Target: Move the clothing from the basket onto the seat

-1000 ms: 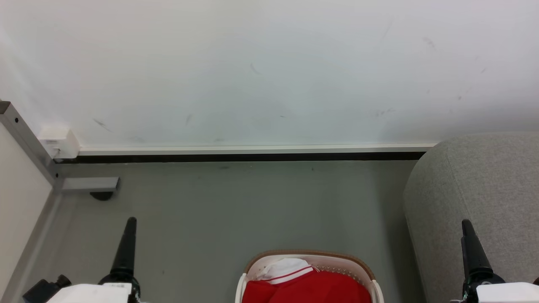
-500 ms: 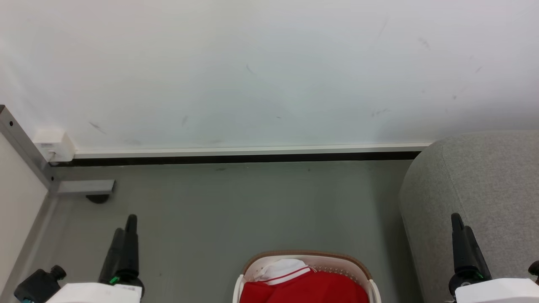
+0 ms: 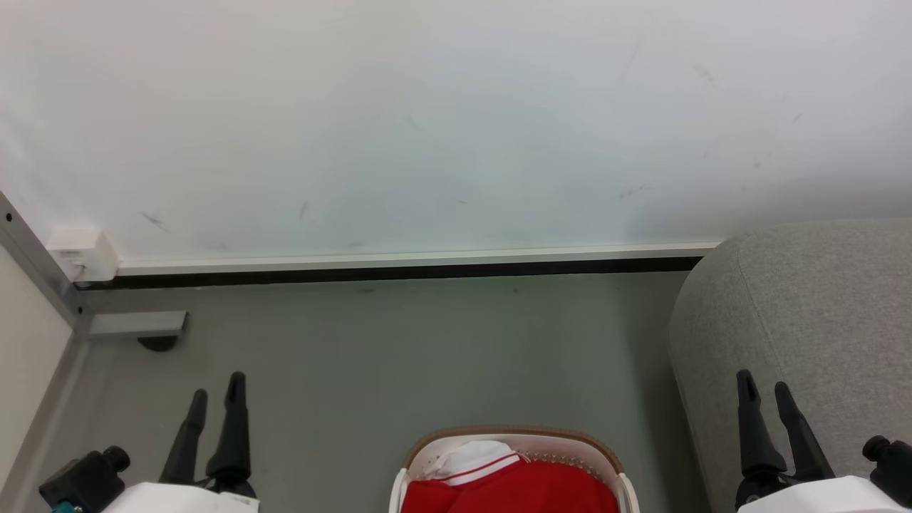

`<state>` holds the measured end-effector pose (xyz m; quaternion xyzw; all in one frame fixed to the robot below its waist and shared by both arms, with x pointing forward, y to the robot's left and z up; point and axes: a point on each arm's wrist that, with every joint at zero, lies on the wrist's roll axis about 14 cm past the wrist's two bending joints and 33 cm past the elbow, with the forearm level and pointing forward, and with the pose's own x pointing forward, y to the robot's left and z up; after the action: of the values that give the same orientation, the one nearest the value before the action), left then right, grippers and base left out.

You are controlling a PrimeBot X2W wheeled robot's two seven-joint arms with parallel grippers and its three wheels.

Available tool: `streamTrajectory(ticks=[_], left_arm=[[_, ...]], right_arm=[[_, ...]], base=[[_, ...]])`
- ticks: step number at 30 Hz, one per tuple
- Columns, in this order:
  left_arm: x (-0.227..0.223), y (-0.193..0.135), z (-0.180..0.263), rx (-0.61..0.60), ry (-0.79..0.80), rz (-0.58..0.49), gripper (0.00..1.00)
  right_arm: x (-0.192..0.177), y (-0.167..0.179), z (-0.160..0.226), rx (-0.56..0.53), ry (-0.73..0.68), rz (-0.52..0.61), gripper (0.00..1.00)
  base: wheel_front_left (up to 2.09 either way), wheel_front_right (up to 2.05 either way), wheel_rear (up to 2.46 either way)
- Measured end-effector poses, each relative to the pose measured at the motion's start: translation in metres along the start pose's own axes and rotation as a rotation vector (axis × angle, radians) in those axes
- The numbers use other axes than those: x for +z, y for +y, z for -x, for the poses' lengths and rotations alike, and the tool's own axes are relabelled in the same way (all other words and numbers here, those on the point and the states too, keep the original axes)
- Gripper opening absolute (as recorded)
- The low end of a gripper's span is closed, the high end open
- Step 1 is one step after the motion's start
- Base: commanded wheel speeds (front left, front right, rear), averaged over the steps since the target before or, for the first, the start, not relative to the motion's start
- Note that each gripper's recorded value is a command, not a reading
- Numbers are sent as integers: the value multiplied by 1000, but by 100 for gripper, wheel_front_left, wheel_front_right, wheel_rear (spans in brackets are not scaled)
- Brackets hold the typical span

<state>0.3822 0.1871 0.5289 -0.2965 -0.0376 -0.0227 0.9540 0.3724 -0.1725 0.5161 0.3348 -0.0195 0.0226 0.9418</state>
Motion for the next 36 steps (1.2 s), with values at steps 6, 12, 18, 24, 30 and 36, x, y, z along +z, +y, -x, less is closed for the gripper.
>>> streamTrajectory(ticks=[6,12,18,24,30,36], left_arm=[[-4,-3,1,-18,7,-81,100],[-7,-4,1,-26,12,-163,100],[-6,-7,2,-42,8,-232,100],[-7,-11,2,-62,6,-289,100],[-7,-14,2,-80,-1,-339,100],[-8,-18,2,-99,-7,-386,100]], right_arm=[[-5,3,2,15,12,110,100],[-4,5,3,28,6,182,100],[-4,5,4,36,3,245,100],[-4,4,5,36,-2,285,100],[-3,5,6,43,-10,329,100],[-2,6,7,51,-17,373,100]], base=[[0,0,0],[0,0,0],[0,0,0],[0,0,0],[0,0,0],[0,0,0]])
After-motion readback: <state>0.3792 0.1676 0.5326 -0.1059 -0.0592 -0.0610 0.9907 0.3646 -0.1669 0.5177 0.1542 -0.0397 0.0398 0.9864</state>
